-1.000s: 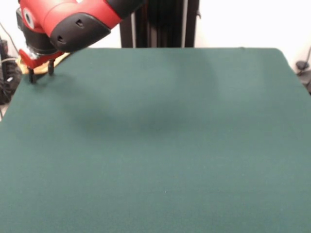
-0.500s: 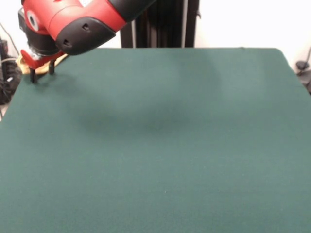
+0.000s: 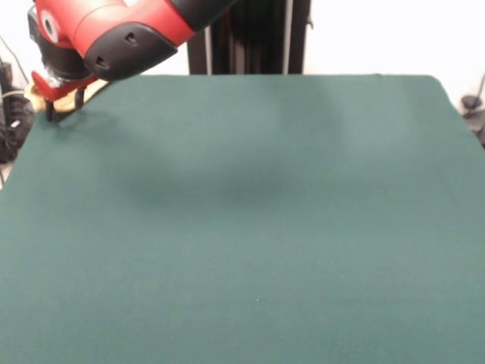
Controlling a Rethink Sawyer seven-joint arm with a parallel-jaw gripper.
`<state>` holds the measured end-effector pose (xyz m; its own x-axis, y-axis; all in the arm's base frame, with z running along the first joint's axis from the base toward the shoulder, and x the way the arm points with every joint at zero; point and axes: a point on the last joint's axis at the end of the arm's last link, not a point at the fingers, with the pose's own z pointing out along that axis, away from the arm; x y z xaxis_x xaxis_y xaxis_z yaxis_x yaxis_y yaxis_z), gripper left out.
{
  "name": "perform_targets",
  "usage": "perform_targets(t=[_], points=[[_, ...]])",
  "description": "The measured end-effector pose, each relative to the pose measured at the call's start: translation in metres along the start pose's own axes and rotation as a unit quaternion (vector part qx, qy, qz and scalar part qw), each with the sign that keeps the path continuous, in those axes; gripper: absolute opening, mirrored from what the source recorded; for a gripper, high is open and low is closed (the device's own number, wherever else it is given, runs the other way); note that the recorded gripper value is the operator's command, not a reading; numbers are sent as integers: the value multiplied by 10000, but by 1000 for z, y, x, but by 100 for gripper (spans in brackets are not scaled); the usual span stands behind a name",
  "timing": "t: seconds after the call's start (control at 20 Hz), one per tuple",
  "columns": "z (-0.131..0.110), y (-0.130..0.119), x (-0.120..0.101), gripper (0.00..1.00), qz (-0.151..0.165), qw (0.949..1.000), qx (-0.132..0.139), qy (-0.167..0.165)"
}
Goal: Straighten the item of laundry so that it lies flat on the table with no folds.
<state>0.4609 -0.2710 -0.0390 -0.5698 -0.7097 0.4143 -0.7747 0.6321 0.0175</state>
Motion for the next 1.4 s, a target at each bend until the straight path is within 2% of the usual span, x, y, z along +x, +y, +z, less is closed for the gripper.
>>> perform_targets(t=[0.3, 0.9, 1.4], points=[[-8, -1, 9, 100, 32, 10000, 1, 43], [-41, -15, 11, 100, 173, 9995, 215, -164], [-41, -14, 7, 100, 102, 9996, 216, -129]])
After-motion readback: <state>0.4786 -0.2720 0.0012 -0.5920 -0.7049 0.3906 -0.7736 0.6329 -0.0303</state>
